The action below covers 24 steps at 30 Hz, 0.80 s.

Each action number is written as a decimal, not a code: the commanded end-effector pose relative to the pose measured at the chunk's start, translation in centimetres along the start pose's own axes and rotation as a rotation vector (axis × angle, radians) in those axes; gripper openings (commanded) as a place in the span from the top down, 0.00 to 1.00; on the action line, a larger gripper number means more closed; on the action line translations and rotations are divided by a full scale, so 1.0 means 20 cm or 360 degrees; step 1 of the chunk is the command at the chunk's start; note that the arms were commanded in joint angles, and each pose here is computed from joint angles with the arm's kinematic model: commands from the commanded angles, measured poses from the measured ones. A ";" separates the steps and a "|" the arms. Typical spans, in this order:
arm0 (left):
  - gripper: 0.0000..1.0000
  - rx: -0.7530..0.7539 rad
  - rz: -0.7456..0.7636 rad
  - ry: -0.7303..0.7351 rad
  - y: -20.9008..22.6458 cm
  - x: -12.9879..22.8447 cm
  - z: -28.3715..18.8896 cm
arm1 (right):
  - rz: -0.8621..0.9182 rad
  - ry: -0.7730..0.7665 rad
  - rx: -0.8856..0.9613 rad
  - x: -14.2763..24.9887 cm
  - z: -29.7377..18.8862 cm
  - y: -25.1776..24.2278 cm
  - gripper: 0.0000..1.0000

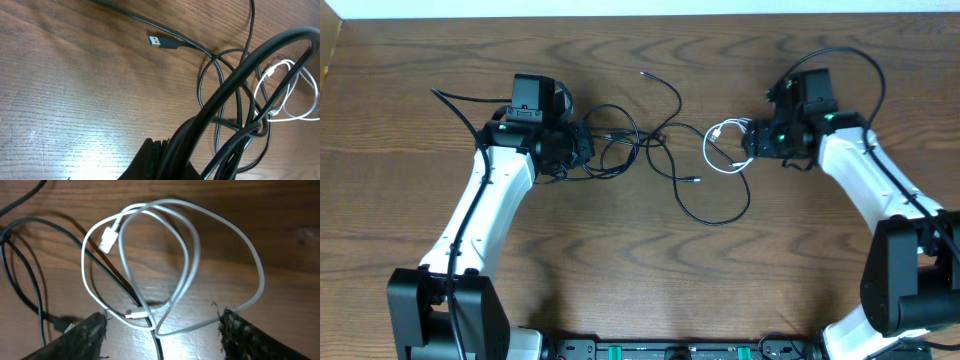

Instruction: Untangle cables

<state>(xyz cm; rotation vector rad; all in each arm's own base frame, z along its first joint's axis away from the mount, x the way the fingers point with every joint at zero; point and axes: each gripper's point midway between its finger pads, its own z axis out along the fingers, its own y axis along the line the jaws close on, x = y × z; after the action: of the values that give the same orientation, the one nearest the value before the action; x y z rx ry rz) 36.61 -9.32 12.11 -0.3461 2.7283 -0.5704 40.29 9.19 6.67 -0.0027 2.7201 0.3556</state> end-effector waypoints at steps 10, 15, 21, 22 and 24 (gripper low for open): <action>0.92 -0.0037 0.0006 0.0019 0.03 0.00 0.03 | 0.0108 0.0036 0.0082 0.06 0.23 0.01 0.41; 0.92 -0.0036 0.0006 0.0018 0.03 -0.01 0.03 | 0.0100 -0.0013 0.0114 0.02 0.24 0.00 0.42; 0.92 -0.0036 0.0006 0.0018 0.03 0.00 0.03 | 0.0097 -0.0031 0.0110 0.01 0.29 0.01 0.47; 0.92 -0.0036 0.0006 0.0018 0.03 0.00 0.03 | 0.0108 -0.0042 0.0104 0.01 0.29 0.02 0.47; 0.92 -0.0036 0.0006 0.0018 0.03 -0.01 0.03 | 0.0124 -0.0078 0.0085 -0.02 0.29 0.05 0.47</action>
<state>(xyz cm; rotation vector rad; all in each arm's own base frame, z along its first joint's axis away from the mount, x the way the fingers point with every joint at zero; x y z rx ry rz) 36.61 -9.32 11.45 -0.3522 2.7468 -0.5669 42.63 10.73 2.16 0.0938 2.6943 0.2925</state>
